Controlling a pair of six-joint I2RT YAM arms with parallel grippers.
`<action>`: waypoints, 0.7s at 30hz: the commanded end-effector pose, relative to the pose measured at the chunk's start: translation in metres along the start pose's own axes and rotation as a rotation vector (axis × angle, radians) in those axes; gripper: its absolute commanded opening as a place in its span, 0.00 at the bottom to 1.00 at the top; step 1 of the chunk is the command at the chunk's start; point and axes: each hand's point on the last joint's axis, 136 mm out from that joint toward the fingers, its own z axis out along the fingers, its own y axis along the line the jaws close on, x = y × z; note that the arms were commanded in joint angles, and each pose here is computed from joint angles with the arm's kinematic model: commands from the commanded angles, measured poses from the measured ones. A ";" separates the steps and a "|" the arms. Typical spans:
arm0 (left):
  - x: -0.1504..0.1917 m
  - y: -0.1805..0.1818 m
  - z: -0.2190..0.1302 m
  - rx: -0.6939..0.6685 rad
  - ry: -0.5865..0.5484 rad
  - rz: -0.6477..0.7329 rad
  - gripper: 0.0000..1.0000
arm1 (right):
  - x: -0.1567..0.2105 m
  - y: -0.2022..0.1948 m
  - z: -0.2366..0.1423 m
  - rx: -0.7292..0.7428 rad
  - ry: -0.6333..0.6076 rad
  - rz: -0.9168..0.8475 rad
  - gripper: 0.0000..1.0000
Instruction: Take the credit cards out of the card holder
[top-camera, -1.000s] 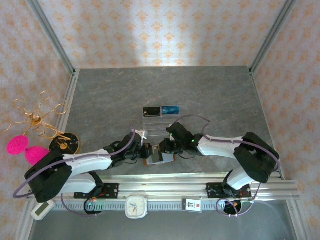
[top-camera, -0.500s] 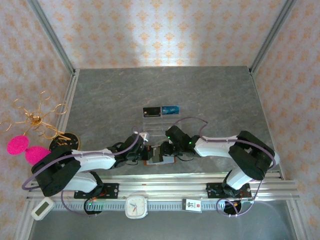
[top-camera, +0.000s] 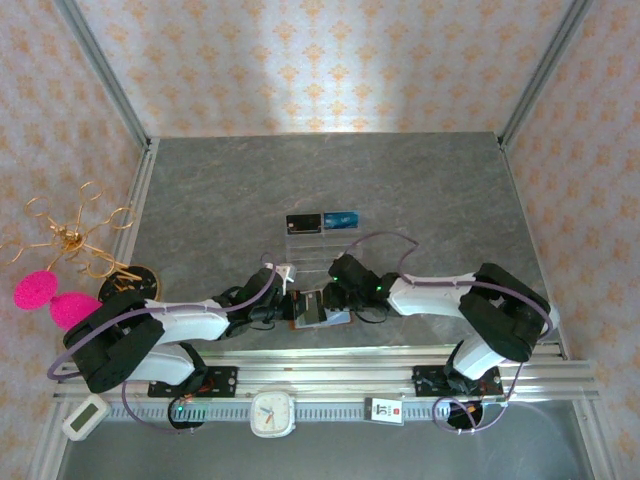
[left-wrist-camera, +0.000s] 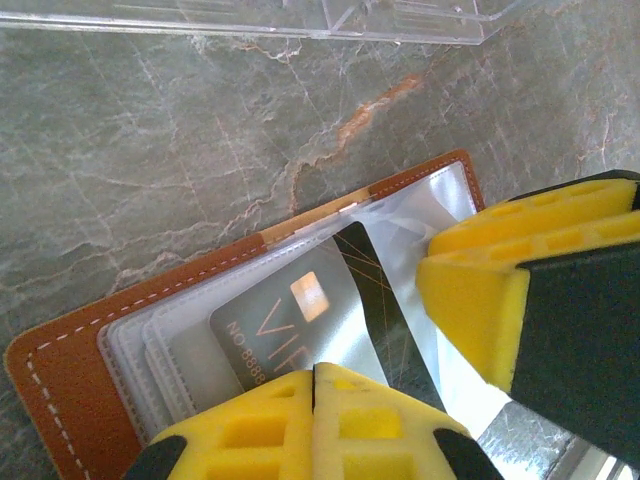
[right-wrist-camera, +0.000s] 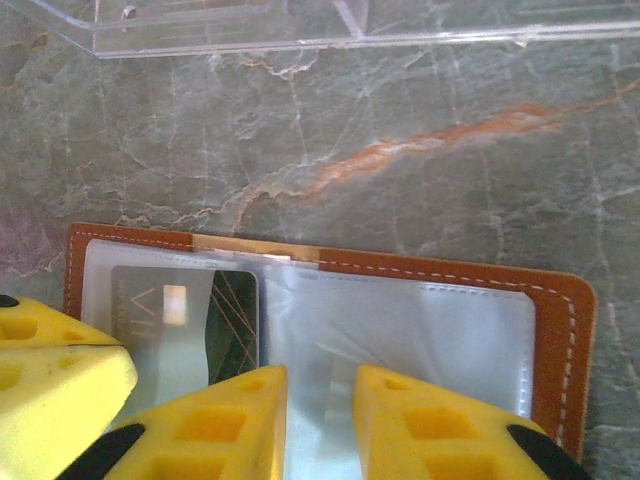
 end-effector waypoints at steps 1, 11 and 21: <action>0.033 0.044 -0.001 -0.147 0.101 -0.019 0.00 | 0.026 -0.045 0.009 0.215 0.070 -0.072 0.29; 0.031 0.041 -0.001 -0.140 0.098 -0.018 0.00 | -0.011 -0.028 -0.029 0.163 -0.094 -0.040 0.37; 0.028 0.037 -0.002 -0.123 0.086 -0.023 0.00 | 0.001 0.032 -0.028 -0.207 0.055 0.011 0.26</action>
